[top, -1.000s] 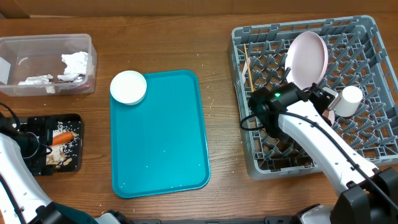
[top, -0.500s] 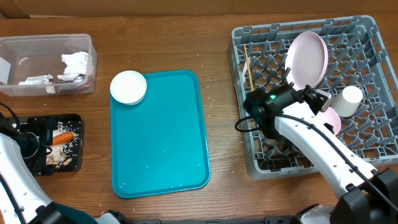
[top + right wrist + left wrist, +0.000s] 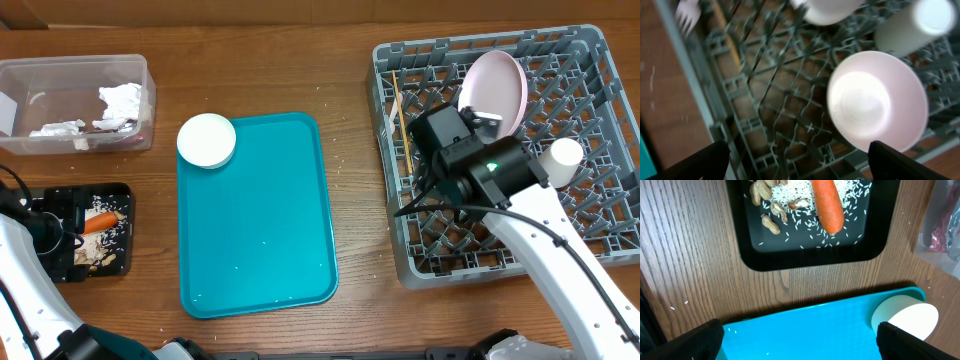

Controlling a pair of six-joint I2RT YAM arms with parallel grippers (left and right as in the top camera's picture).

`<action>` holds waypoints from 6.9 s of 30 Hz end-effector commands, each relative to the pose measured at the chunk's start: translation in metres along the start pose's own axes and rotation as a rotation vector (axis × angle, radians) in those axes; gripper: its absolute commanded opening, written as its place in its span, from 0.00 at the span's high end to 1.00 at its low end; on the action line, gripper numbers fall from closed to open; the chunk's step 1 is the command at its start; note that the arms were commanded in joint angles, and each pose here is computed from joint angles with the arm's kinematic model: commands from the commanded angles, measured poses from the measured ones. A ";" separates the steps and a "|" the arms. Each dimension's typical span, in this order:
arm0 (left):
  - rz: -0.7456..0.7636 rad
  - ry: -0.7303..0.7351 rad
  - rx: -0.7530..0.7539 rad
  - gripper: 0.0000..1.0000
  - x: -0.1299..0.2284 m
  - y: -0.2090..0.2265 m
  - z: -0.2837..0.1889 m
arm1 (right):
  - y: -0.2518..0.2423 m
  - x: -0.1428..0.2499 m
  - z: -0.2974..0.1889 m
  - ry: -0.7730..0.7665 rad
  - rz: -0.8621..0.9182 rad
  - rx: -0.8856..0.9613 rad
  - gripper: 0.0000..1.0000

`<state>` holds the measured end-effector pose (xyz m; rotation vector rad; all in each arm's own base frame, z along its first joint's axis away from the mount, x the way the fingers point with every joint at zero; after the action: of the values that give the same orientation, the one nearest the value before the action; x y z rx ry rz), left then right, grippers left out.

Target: Sort waste into correct bins and load items into the dishwasher rack

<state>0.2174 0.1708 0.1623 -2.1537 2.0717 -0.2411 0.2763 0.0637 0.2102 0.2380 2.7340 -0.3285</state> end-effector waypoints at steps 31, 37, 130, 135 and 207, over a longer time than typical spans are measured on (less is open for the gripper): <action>-0.022 -0.004 -0.012 0.00 -0.001 0.003 0.001 | -0.016 0.008 0.097 0.398 -0.145 -0.080 0.43; -0.022 -0.004 -0.012 0.00 -0.001 0.003 0.001 | -0.016 0.007 0.096 0.394 -0.144 -0.081 0.69; -0.022 -0.004 -0.012 0.00 -0.001 0.003 0.001 | -0.038 0.006 0.042 0.094 0.303 -1.245 0.88; -0.022 -0.004 -0.012 0.00 -0.001 0.003 0.001 | -0.058 0.004 0.046 0.085 0.364 -1.195 0.83; -0.022 -0.004 -0.012 0.00 -0.001 0.003 0.001 | -0.060 0.029 0.094 0.421 0.284 -0.329 0.96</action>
<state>0.2174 0.1707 0.1623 -2.1536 2.0718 -0.2416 0.2789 -0.0186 0.1400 0.6319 2.9885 0.2706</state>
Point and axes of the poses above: each gripper's point midway between its finger pads, its own z axis out along the fingers, its own y axis along the line the jaws close on, x = y × z, the point moved 1 cm from there along -z, back along the fingers
